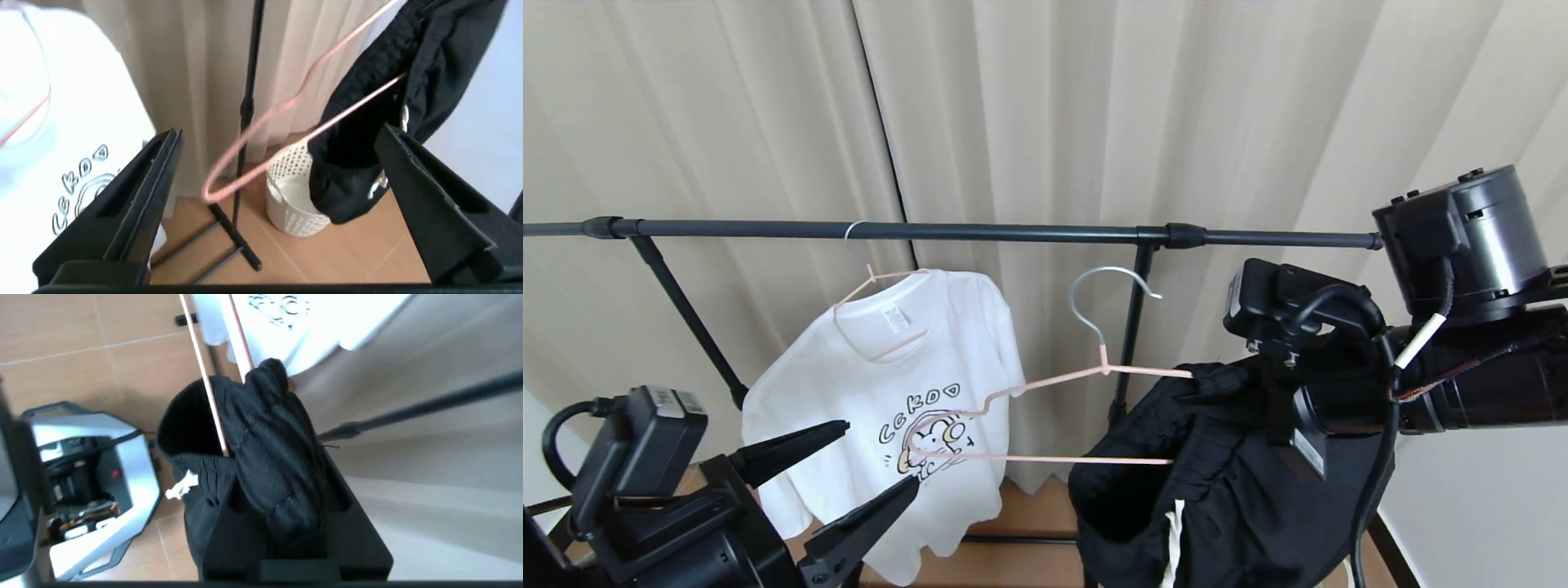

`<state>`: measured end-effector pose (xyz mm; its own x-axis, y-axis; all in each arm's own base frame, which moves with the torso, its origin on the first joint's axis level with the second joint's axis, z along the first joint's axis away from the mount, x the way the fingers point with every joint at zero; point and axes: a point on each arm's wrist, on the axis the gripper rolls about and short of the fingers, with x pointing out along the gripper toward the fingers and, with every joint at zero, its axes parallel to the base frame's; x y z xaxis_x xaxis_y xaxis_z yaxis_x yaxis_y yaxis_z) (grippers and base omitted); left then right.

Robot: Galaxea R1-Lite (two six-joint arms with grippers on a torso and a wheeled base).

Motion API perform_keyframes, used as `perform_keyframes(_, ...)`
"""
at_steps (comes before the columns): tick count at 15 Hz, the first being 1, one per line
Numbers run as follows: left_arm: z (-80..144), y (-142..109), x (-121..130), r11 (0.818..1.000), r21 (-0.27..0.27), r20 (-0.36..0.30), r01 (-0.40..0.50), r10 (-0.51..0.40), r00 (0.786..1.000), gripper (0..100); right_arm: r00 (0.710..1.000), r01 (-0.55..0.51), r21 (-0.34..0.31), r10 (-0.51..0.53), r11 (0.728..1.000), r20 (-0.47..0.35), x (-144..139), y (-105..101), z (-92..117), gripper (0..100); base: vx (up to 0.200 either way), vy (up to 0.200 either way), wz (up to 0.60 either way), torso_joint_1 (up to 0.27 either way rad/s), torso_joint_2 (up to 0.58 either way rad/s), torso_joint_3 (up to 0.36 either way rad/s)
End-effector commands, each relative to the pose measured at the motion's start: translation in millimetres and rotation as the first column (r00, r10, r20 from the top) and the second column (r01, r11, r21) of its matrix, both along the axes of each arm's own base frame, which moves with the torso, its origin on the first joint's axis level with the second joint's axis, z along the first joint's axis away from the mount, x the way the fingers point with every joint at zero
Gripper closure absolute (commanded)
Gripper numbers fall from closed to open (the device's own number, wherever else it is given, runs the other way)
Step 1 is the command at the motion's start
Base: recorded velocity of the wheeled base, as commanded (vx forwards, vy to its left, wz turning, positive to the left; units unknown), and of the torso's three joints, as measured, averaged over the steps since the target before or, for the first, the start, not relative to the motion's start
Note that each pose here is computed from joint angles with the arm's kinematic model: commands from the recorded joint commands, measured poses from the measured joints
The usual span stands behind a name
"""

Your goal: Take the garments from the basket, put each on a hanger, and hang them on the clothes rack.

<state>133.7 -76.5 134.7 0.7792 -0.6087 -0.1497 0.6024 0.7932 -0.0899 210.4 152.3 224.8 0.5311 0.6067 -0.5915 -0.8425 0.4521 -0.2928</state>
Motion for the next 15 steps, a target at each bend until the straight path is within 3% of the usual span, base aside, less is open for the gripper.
perform_keyframes(1,11,-9,11,0.998,-0.003,-0.097,-0.067,0.067,0.993,0,0.996,0.065,0.043,-0.067,0.997,0.051,-20,-3,-18,100,0.000,0.000,0.00,0.000,0.00,0.000)
perform_keyframes(3,12,-22,12,0.999,0.013,-0.225,-0.042,0.044,0.973,0,0.989,0.094,0.056,-0.100,0.994,0.109,-28,-4,-35,100,0.000,0.000,0.00,0.000,0.00,0.000)
perform_keyframes(4,9,-31,14,0.999,0.021,-0.292,-0.039,0.044,0.955,0,0.985,0.105,0.067,-0.113,0.992,0.132,-31,-5,-45,100,0.000,0.000,0.00,0.000,0.00,0.000)
perform_keyframes(6,-8,-51,28,0.991,0.095,-0.396,-0.091,0.122,0.910,0,0.975,0.103,0.114,-0.122,0.988,0.184,-34,-7,-58,100,0.000,0.000,0.00,0.000,0.00,0.000)
perform_keyframes(8,-28,-71,40,0.981,0.157,-0.449,-0.112,0.172,0.877,0,0.970,0.095,0.140,-0.124,0.986,0.210,-31,-3,-62,100,0.000,0.000,0.00,0.000,0.00,0.000)
perform_keyframes(10,-45,-95,53,0.976,0.172,-0.496,-0.134,0.203,0.844,0,0.968,0.093,0.152,-0.125,0.984,0.220,-30,-2,-60,100,0.000,0.000,0.00,0.000,0.00,0.000)
perform_keyframes(13,-60,-120,72,0.961,0.207,-0.477,-0.183,0.262,0.839,0,0.967,0.091,0.157,-0.125,0.983,0.223,-31,-3,-58,100,0.000,0.000,0.00,0.000,0.00,0.000)
perform_keyframes(15,-66,-133,81,0.967,0.187,-0.465,-0.173,0.243,0.851,0,0.967,0.094,0.167,-0.130,0.981,0.218,-31,-2,-57,100,0.000,0.000,0.00,0.000,0.00,0.000)
